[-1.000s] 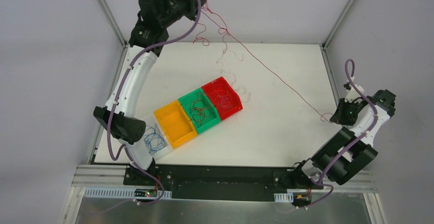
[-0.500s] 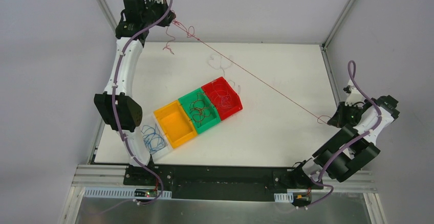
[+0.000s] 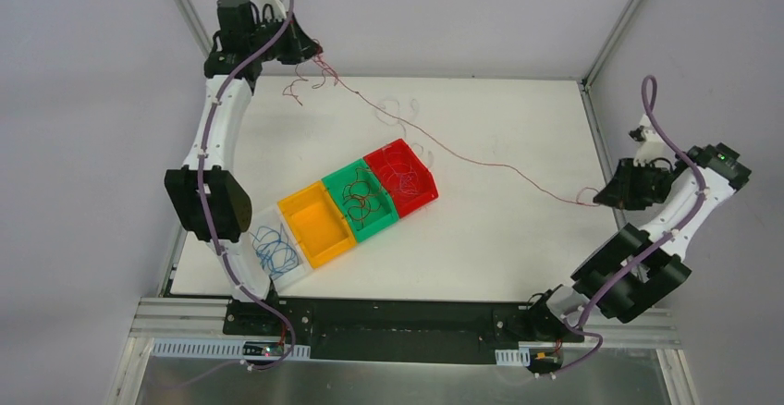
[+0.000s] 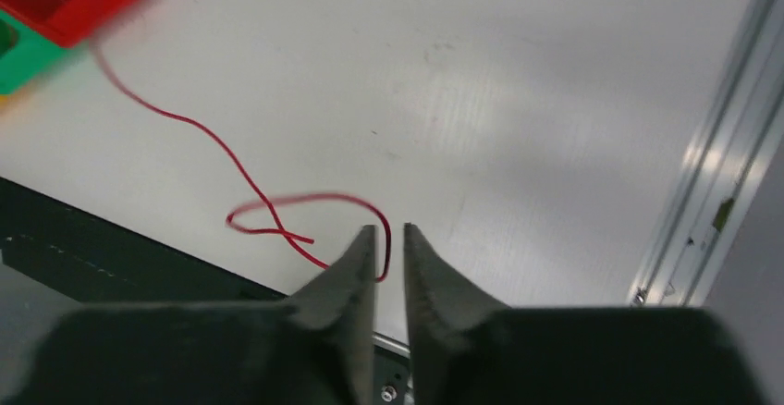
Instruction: Untangle the cables
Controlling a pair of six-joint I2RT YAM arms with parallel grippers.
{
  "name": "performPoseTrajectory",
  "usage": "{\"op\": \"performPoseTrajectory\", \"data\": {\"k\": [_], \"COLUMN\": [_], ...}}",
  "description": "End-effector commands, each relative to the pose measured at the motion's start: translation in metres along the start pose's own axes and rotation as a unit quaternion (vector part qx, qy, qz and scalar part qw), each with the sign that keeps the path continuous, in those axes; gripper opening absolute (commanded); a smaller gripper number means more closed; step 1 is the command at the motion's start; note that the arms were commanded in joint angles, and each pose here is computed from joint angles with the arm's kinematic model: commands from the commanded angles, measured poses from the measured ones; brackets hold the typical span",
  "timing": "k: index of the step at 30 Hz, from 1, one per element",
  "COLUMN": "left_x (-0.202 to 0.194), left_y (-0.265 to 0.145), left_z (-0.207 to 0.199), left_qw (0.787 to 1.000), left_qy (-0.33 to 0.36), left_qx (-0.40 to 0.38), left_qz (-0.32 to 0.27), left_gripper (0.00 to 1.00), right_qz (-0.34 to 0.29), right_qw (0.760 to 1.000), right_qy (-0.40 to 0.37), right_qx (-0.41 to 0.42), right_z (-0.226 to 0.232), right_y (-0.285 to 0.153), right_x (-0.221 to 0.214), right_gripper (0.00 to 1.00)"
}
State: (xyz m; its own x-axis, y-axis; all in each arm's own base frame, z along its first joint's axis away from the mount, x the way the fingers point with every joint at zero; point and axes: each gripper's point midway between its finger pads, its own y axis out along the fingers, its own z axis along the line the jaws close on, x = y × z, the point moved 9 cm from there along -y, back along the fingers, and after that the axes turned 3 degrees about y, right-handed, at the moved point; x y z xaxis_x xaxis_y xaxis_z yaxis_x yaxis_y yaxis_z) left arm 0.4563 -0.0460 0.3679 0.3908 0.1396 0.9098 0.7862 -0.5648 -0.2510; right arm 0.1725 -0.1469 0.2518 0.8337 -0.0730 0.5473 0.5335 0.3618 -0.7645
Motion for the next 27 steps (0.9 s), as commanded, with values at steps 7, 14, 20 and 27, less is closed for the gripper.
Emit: {"op": "performPoseTrajectory", "data": {"k": [7,14,20,27], "left_x": [0.004,-0.008,-0.011,-0.016], "left_y": [0.023,0.047,0.053,0.050], "left_z": [-0.202,-0.277,-0.311,-0.326], "left_qw": [0.964,0.934,0.920,0.911], "left_qy": [-0.054,-0.089,-0.108,-0.117], "left_qx": [-0.258,-0.346,-0.378,-0.394], "left_qz": [-0.030,-0.005,0.005,0.015], "left_gripper": [0.00,0.00,0.00,0.00], "right_qz": [-0.070,-0.186,-0.249,-0.257], "right_qw": [0.980,0.948,0.919,0.916], "right_qy": [-0.080,-0.135,-0.203,-0.212], "right_qx": [0.167,0.221,0.230,0.223], "right_z": [0.104,0.156,0.197,0.212], "right_y": [-0.001,0.013,0.042,0.075], "right_x": [0.052,0.079,0.087,0.106], "right_gripper": [0.77,0.82,0.79,0.69]}}
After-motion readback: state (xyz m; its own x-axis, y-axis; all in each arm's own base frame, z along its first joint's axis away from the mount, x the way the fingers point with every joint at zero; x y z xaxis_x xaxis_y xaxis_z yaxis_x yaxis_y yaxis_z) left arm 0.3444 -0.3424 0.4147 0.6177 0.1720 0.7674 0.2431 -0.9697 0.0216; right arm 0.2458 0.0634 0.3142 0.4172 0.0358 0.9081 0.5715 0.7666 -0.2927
